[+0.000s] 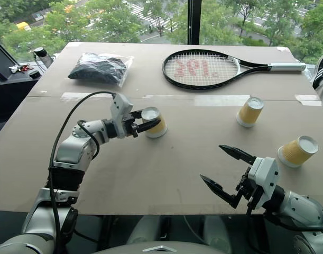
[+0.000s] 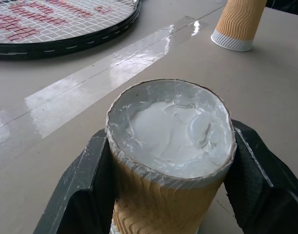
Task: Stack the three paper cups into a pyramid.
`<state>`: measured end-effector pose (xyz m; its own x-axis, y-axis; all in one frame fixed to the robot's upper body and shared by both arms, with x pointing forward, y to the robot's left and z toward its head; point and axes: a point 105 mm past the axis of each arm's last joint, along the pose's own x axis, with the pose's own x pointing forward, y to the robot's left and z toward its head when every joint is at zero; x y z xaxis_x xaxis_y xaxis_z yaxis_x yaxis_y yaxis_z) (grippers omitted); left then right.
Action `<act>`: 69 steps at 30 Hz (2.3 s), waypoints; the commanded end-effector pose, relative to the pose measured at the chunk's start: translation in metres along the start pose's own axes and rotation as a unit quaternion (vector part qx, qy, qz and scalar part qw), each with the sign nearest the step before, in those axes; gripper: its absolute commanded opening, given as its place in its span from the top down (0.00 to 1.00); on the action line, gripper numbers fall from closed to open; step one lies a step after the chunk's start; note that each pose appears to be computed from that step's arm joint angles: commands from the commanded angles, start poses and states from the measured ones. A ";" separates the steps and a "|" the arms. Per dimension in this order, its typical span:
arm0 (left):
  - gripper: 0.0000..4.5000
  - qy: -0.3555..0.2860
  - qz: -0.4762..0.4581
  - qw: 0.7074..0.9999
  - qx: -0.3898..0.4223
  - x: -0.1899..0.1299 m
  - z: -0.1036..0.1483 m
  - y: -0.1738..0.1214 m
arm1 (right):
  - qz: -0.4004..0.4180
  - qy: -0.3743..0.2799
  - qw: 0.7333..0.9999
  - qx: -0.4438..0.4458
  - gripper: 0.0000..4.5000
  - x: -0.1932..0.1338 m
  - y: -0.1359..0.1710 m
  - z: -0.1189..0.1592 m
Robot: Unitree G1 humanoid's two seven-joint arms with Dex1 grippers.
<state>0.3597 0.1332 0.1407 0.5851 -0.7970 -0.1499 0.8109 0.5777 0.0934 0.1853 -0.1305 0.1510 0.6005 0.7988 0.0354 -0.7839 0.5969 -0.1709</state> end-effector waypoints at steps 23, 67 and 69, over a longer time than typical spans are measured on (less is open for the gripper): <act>0.01 -0.114 -0.020 0.993 -0.018 -0.042 0.040 -0.008 | -0.124 -0.034 0.991 -0.021 0.00 -0.004 -0.027 0.010; 0.00 -0.114 -0.304 0.946 -0.005 -0.071 0.070 -0.127 | -0.643 0.092 0.758 0.058 0.12 -0.106 -0.154 -0.035; 0.00 -0.116 -0.301 0.947 -0.006 -0.071 0.070 -0.127 | -0.644 0.095 0.757 0.058 0.26 -0.107 -0.155 -0.036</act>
<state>0.2213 0.1063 0.2029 0.0172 -0.9990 0.0412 0.9998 0.0174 0.0040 0.2510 -0.3047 0.1276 0.8913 -0.4453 -0.0857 0.4457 0.8951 -0.0147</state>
